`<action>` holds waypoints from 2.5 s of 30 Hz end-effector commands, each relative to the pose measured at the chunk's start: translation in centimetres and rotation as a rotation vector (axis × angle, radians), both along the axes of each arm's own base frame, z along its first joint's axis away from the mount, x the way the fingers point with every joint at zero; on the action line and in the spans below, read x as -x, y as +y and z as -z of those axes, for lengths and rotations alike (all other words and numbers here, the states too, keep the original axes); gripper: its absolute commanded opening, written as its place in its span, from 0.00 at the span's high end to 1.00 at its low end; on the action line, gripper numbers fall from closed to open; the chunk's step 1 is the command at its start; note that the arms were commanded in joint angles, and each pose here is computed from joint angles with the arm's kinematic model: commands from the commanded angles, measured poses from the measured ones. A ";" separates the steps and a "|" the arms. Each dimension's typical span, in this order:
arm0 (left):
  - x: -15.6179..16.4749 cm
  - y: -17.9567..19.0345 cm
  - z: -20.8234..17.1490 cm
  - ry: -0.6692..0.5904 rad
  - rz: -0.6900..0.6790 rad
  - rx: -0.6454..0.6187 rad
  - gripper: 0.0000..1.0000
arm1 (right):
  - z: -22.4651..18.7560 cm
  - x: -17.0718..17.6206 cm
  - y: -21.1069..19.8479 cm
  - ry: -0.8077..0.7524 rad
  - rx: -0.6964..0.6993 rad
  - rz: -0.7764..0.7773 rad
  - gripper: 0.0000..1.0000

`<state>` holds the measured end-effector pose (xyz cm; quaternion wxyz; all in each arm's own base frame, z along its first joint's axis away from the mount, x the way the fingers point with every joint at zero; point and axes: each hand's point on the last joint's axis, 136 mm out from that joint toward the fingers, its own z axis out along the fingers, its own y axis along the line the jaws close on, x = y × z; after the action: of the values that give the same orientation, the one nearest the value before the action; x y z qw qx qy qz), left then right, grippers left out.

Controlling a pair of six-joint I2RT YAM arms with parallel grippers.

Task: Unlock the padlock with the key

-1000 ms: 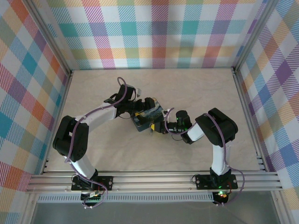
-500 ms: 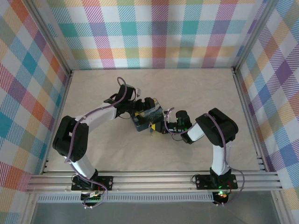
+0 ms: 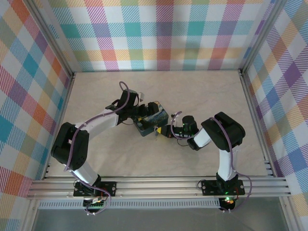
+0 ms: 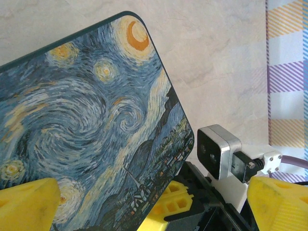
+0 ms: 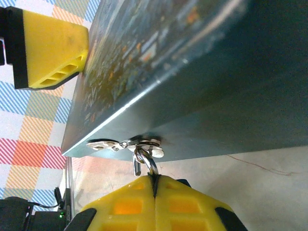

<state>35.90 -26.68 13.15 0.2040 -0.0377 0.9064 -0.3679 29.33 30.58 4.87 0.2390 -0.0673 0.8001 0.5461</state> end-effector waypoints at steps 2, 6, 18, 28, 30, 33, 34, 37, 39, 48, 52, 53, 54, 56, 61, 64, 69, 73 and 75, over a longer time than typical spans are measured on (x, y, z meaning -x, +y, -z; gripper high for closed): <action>2.5 0.3 2.0 0.099 -0.009 -0.046 0.00 | -0.5 -0.5 -0.1 -0.015 -0.032 0.052 0.96; 2.9 0.5 1.8 0.093 -0.023 -0.059 0.00 | -0.2 -0.8 -0.4 0.026 -0.039 0.089 0.97; 3.5 0.2 2.0 0.104 -0.029 -0.038 0.00 | -1.3 -1.4 -0.4 0.036 -0.091 0.130 0.97; 3.6 0.2 1.8 0.100 -0.027 -0.038 0.00 | -1.6 -2.0 -1.0 0.048 -0.119 0.197 0.98; 3.6 0.2 1.8 0.100 -0.025 -0.038 0.00 | -1.6 -2.1 -1.1 0.046 -0.121 0.210 0.98; 3.6 0.1 1.6 0.098 -0.024 -0.034 0.00 | -1.6 -2.4 -1.3 0.045 -0.120 0.225 0.98; 3.6 0.2 1.6 0.095 -0.024 -0.036 0.00 | -1.7 -2.4 -1.3 0.043 -0.118 0.228 0.98; 3.6 0.2 1.2 0.087 -0.023 -0.033 0.00 | -1.6 -2.4 -1.5 0.041 -0.106 0.237 0.97; 3.5 0.3 0.9 0.077 -0.028 -0.031 0.00 | -1.5 -2.4 -1.7 0.040 -0.097 0.246 0.98; 2.9 1.1 -3.7 -0.057 -0.074 0.002 0.00 | -1.9 -2.0 -2.7 0.007 -0.049 0.269 0.98; 3.0 2.3 -5.7 -0.134 -0.111 -0.008 0.00 | -2.2 -1.7 -3.3 -0.009 -0.018 0.279 0.98; 3.0 2.6 -6.0 -0.150 -0.120 -0.013 0.00 | -2.4 -1.7 -3.4 -0.015 -0.013 0.280 0.98; 3.1 3.0 -6.5 -0.171 -0.128 -0.018 0.00 | -2.5 -1.6 -3.5 -0.020 -0.005 0.280 0.98; 3.2 3.8 -7.3 -0.207 -0.151 -0.031 0.00 | -3.0 -1.4 -3.8 -0.034 0.012 0.279 0.98; 4.0 7.1 -10.2 -0.337 -0.268 -0.053 0.00 | -4.9 -0.7 -4.4 -0.090 0.077 0.259 0.98; 4.9 9.0 -11.4 -0.402 -0.318 -0.071 0.00 | -5.6 0.0 -5.2 -0.109 0.141 0.251 0.97; 6.3 11.0 -13.0 -0.466 -0.361 -0.078 0.00 | -6.4 1.3 -6.3 -0.114 0.227 0.229 0.97; 7.0 12.4 -13.3 -0.492 -0.390 -0.119 0.00 | -6.6 2.4 -7.2 -0.104 0.299 0.208 0.96; 7.2 13.2 -13.6 -0.508 -0.418 -0.135 0.00 | -6.5 3.1 -7.8 -0.100 0.349 0.198 0.94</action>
<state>29.12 -14.96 27.28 0.4827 -0.1131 0.8168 -0.2949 27.17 23.79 12.24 0.3349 -0.0348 0.8452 0.4150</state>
